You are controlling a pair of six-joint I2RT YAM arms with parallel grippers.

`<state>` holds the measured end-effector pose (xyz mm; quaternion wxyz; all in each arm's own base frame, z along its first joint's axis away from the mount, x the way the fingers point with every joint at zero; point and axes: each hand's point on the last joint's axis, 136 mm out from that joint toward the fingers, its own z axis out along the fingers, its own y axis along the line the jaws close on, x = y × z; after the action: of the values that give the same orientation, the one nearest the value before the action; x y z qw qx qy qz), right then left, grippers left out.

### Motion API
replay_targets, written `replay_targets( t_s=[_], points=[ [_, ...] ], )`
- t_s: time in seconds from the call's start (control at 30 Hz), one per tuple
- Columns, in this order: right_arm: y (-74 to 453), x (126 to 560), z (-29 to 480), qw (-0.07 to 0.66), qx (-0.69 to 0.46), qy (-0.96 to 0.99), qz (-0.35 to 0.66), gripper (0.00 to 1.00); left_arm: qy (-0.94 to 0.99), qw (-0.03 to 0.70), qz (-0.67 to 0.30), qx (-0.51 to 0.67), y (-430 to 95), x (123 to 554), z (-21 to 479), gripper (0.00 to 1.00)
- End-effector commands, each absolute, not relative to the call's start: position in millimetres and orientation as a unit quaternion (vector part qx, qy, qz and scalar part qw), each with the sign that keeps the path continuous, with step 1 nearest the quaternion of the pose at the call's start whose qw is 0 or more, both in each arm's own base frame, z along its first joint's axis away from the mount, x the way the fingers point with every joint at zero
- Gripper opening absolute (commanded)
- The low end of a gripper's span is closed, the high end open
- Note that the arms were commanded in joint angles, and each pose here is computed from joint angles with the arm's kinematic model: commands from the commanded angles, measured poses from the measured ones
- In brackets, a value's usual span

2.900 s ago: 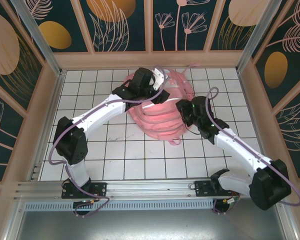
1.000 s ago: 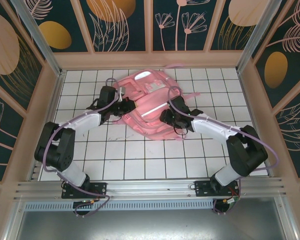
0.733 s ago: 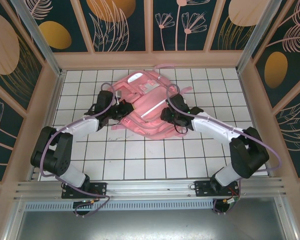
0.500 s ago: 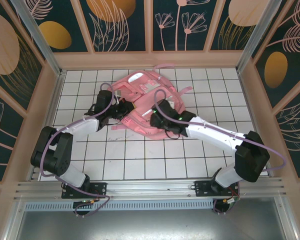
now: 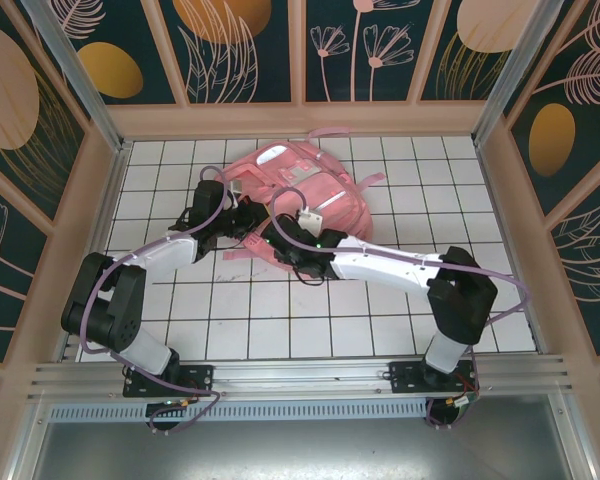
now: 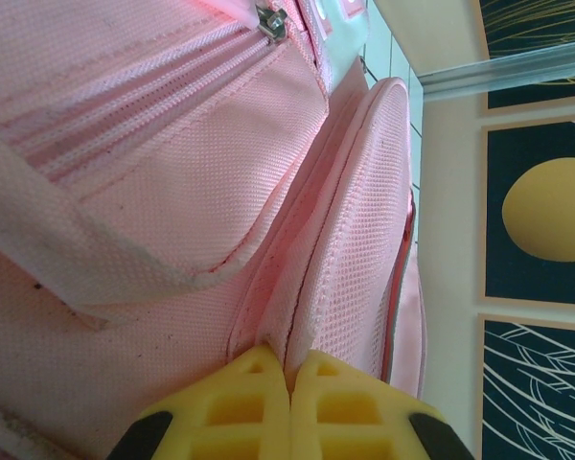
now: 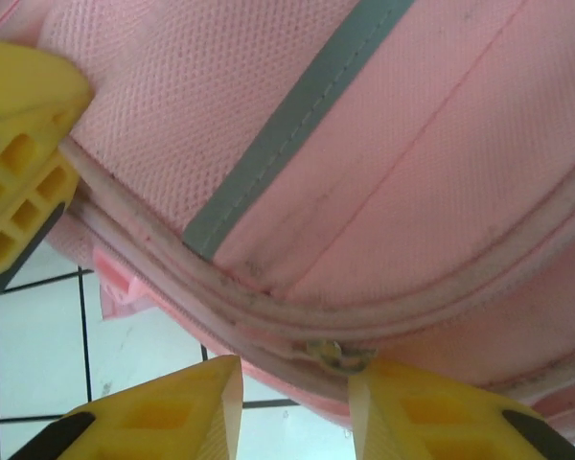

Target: Pack the student bag

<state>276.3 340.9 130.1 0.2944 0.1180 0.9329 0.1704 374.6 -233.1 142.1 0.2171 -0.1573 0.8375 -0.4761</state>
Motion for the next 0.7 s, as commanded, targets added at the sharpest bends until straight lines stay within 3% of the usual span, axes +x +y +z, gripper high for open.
replay_targets(
  t_s=[0.0,0.3,0.67],
  points=[
    [333,295,130,0.303,0.171,0.924,0.157,0.32,0.806,0.226,-0.538,-0.099,-255,369,183,0.0],
    [331,304,123,0.301,0.182,0.923,0.157,0.47,0.806,0.223,-0.54,-0.094,-257,368,183,0.0],
    [301,289,120,0.3,0.174,0.934,0.089,0.23,0.811,0.222,-0.533,-0.1,-255,369,177,0.0]
  ],
)
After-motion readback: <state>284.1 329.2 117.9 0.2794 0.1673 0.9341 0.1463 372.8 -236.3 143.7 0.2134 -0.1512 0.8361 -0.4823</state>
